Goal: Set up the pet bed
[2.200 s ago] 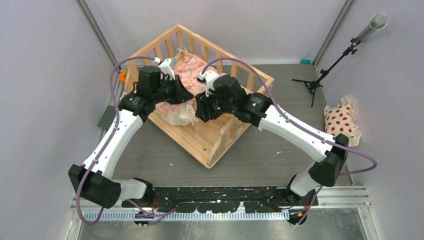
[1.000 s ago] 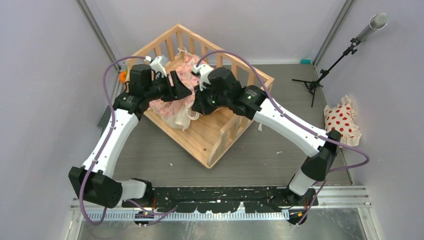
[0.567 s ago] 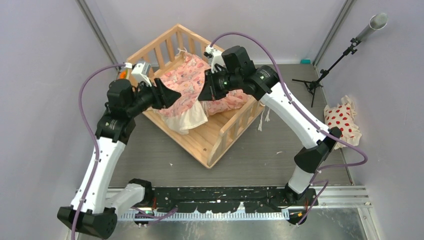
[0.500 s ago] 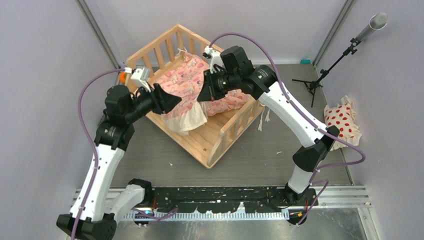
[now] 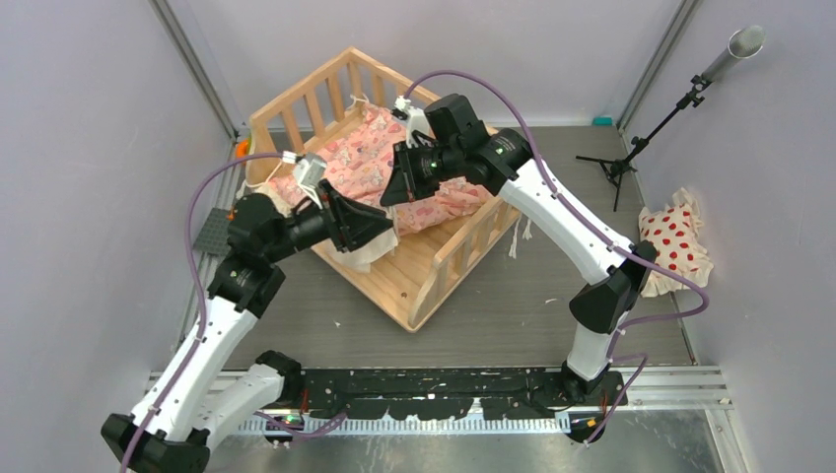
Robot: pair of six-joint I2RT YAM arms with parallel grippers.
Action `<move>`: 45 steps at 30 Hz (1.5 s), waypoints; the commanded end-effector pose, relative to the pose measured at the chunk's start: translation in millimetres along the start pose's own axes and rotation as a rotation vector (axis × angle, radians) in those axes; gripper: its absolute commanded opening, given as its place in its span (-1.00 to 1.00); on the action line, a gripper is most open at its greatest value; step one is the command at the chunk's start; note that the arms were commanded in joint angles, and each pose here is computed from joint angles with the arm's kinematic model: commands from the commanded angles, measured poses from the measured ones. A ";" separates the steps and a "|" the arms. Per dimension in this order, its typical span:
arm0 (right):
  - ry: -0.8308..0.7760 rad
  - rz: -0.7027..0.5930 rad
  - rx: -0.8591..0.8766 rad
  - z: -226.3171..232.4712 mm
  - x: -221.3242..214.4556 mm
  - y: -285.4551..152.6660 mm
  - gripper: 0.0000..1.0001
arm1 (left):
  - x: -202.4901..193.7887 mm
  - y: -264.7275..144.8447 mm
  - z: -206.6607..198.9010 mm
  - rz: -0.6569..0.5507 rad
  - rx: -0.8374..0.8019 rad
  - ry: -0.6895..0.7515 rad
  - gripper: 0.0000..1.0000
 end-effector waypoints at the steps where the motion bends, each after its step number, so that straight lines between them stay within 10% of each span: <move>1: -0.023 -0.079 0.024 12.9 13.5 -13.9 -0.99 | -2.0 23.7 -15.0 -0.008 -0.047 0.083 -0.27; 13: -0.023 -0.085 0.004 10.1 13.5 -14.2 -0.99 | -55.5 26.2 6.8 0.178 0.188 0.065 -0.58; 34: -0.015 -0.079 0.006 11.1 9.9 -16.5 -0.99 | -48.3 16.4 35.7 0.171 0.413 0.237 -0.80; 45: -0.013 -0.069 0.017 11.4 8.5 -15.5 -0.97 | -44.2 29.6 37.3 0.108 0.332 0.293 -0.08</move>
Point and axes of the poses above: each gripper's point midway between its finger pads, its own y axis out along the fingers, its own z axis along the line the jaws close on, x = y × z, the point moved 7 cm from there along -y, back along the fingers
